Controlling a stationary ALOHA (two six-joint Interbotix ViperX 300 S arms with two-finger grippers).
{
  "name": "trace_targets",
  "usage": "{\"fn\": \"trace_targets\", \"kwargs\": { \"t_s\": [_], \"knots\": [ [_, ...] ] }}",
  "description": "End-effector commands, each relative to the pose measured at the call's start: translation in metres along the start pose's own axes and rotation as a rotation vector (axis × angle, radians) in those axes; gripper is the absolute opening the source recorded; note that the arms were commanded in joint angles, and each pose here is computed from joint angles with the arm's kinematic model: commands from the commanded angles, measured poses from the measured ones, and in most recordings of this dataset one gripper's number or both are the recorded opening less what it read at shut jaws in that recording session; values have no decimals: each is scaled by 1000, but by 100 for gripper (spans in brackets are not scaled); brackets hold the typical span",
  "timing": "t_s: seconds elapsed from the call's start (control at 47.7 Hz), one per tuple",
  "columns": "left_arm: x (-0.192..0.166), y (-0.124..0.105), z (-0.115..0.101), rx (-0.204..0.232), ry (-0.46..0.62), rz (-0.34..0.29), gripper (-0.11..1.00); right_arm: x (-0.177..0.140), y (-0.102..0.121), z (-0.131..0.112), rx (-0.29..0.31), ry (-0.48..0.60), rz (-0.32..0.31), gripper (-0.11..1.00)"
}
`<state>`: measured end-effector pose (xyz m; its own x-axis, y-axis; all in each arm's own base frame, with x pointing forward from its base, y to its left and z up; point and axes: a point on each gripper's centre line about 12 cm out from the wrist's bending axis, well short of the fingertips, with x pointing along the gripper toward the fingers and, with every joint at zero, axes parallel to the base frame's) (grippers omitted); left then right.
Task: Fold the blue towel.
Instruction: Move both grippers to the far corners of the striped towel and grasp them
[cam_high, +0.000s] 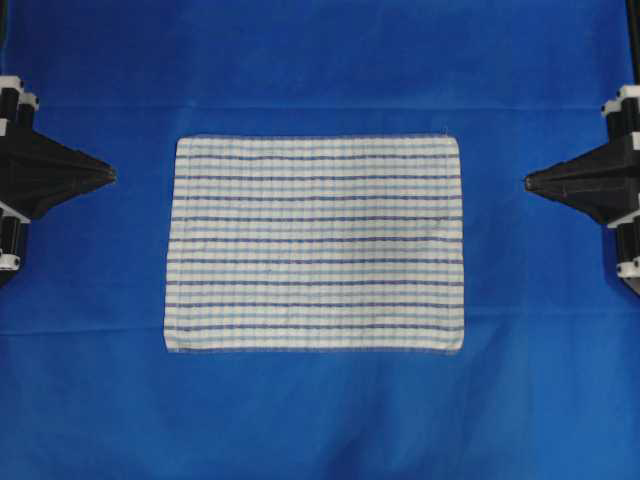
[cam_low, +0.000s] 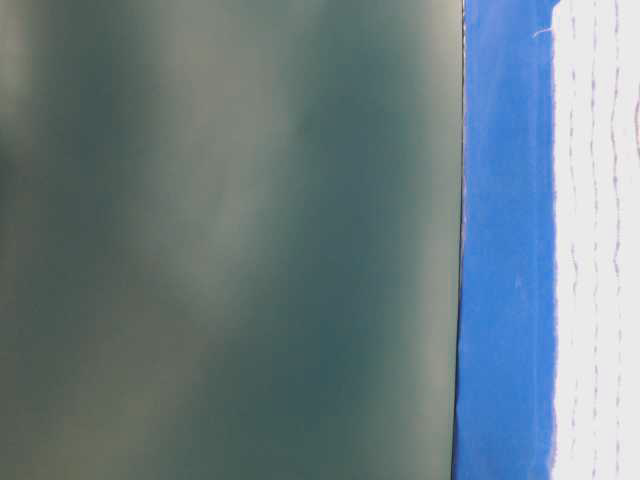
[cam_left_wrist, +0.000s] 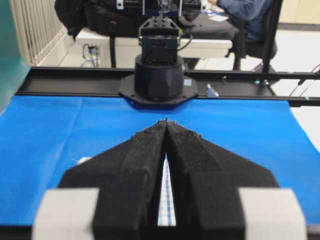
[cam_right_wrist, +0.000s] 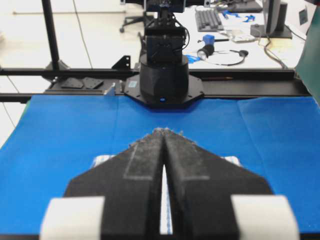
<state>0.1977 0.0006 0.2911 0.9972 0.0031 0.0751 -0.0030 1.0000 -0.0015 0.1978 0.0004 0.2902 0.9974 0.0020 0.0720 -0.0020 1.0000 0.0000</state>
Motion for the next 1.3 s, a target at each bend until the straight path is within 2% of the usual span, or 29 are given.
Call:
{"fn": "trace_targets", "kwargs": {
  "t_s": [0.0,0.126,0.294,0.482,0.629,0.671,0.692,0.881,0.923,0.986,1.07,1.279],
  "knots": [
    [3,1,1,-33,14,8,1,5,-2,12,4,-25,-10,2],
    [3,4,-4,-26,35,23,1,10,-9,9,11,20,-42,2],
    [8,16,-17,-44,84,82,1,16,-22,1,39,71,-107,2],
    [16,39,-46,-97,198,190,1,24,-43,-29,85,202,-199,2],
    [21,57,-78,-141,317,275,4,31,-62,-55,116,309,-276,2],
    [22,62,-84,-150,339,294,11,35,-68,-64,126,346,-298,3],
    [23,64,-88,-152,349,302,15,36,-70,-68,129,364,-306,7],
    [26,82,-118,-169,422,372,68,44,-93,-106,164,506,-381,58],
    [26,85,-125,-173,442,384,78,45,-97,-114,172,535,-395,62],
    [26,91,-137,-182,477,406,89,44,-104,-127,185,573,-421,61],
    [25,98,-152,-191,518,431,90,45,-111,-140,193,602,-439,57],
    [28,106,-182,-206,586,456,89,44,-119,-171,212,662,-465,58]
  ]
}}
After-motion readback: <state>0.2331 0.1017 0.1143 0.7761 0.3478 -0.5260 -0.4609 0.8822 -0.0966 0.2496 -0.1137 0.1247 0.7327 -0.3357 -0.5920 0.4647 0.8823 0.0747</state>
